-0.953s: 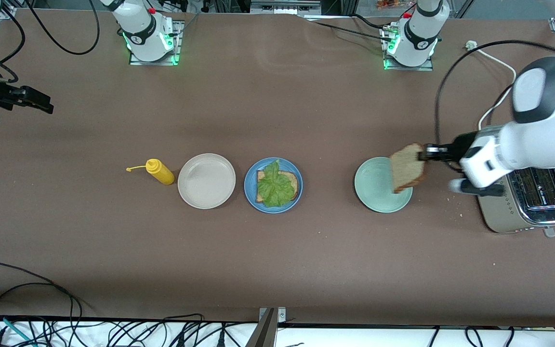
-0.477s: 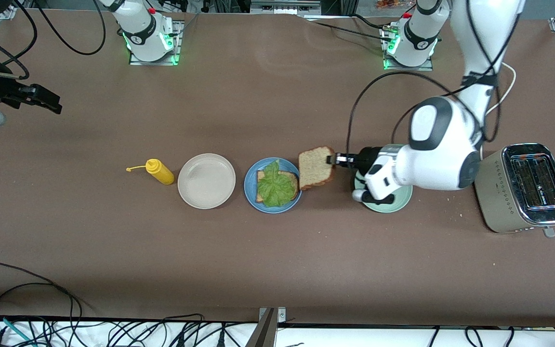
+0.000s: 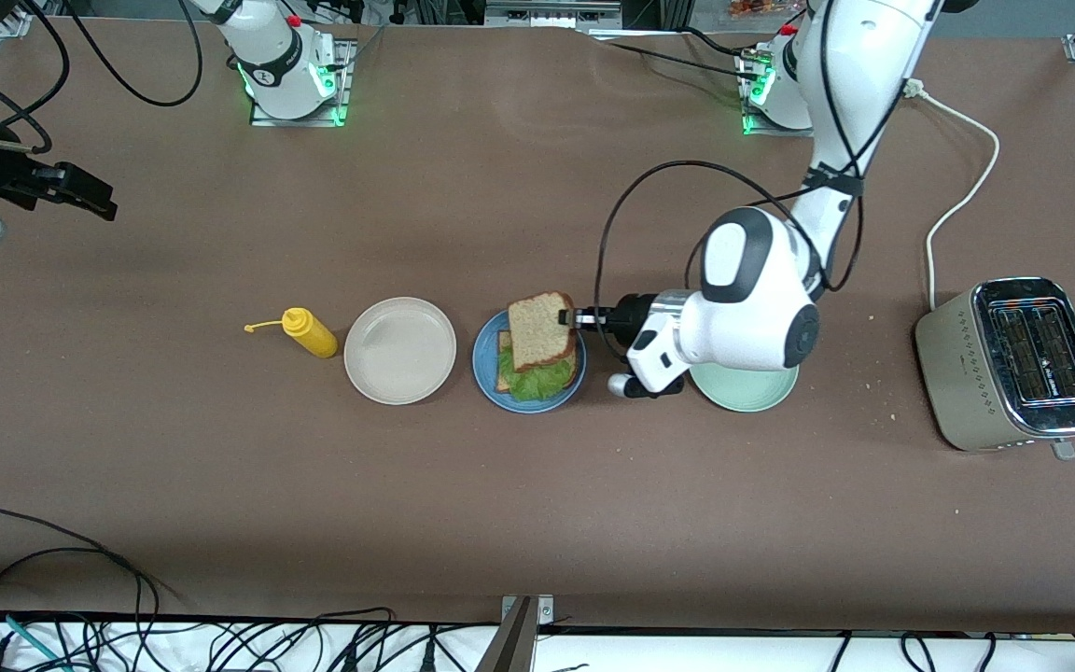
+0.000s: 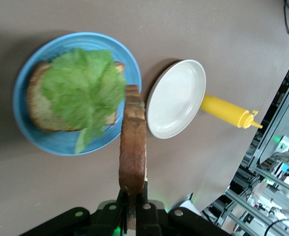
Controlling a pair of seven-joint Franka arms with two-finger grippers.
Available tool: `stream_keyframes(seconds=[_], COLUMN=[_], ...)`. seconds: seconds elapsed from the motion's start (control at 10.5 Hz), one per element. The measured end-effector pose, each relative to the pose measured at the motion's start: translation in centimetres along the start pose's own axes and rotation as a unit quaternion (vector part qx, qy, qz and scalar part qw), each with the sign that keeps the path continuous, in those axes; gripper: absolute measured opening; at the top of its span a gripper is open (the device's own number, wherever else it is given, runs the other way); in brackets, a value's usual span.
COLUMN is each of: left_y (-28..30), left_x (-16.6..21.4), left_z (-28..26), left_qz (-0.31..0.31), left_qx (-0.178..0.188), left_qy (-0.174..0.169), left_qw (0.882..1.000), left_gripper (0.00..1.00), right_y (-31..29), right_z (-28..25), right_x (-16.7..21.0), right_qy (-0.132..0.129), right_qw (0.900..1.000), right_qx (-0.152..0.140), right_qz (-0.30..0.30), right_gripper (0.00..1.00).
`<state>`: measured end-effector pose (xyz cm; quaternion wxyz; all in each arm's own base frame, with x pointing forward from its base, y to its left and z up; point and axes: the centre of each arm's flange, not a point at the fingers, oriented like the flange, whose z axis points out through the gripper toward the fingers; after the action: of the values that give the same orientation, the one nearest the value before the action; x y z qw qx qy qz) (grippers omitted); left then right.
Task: Make sandwich in blue plate with both arms
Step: 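Lower the bread slice onto the lettuce and open the left gripper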
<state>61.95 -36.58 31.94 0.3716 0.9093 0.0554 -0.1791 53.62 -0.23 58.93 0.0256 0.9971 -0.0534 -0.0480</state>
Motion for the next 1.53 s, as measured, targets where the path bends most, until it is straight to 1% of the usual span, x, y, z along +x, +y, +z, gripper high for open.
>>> stream_keyframes(seconds=[0.29,0.57,0.76,0.95,1.14,1.24,1.33,1.43,1.53], left_y=[2.7,1.1,-0.2,-1.0,-2.2,-3.1,-3.8,-4.3,-4.9], left_x=[0.4,1.7,2.3,2.8,4.0,4.5,4.9,5.0,5.0], left_z=[3.3,7.2,9.0,8.8,7.3,6.3,5.8,5.8,6.2], left_qz=[0.006,-0.003,-0.005,0.004,-0.006,-0.011,-0.016,-0.019,-0.017], left_qx=[-0.003,0.008,0.014,0.017,0.017,0.018,0.020,0.022,0.031], left_qy=[0.018,0.031,0.030,0.033,0.043,0.042,0.037,0.033,0.030], left_qw=[1.000,0.999,0.999,0.999,0.999,0.999,0.999,0.999,0.999], left_gripper=[0.08,0.08,0.08,0.08,0.11,0.15,0.15,0.22,0.34], right_y=[-0.4,-0.9,-1.0,-1.2,-1.3,-1.3,-1.3,-1.3,-1.3], right_z=[0.0,0.0,-0.1,-0.1,-0.2,-0.2,-0.2,-0.2,-0.2], right_x=[0.0,-0.1,-0.1,-0.1,-0.1,-0.1,-0.2,-0.2,-0.2], right_qy=[0.000,0.000,0.000,0.001,0.001,0.001,0.002,0.002,0.002], right_qw=[1.000,1.000,1.000,1.000,1.000,1.000,1.000,1.000,1.000], right_qx=[0.000,-0.001,-0.001,-0.001,-0.001,-0.001,-0.001,-0.001,-0.001], right_qz=[-0.005,-0.010,-0.010,-0.013,-0.014,-0.014,-0.014,-0.014,-0.014], right_gripper=[1.00,1.00,1.00,1.00,1.00,1.00,1.00,1.00,1.00])
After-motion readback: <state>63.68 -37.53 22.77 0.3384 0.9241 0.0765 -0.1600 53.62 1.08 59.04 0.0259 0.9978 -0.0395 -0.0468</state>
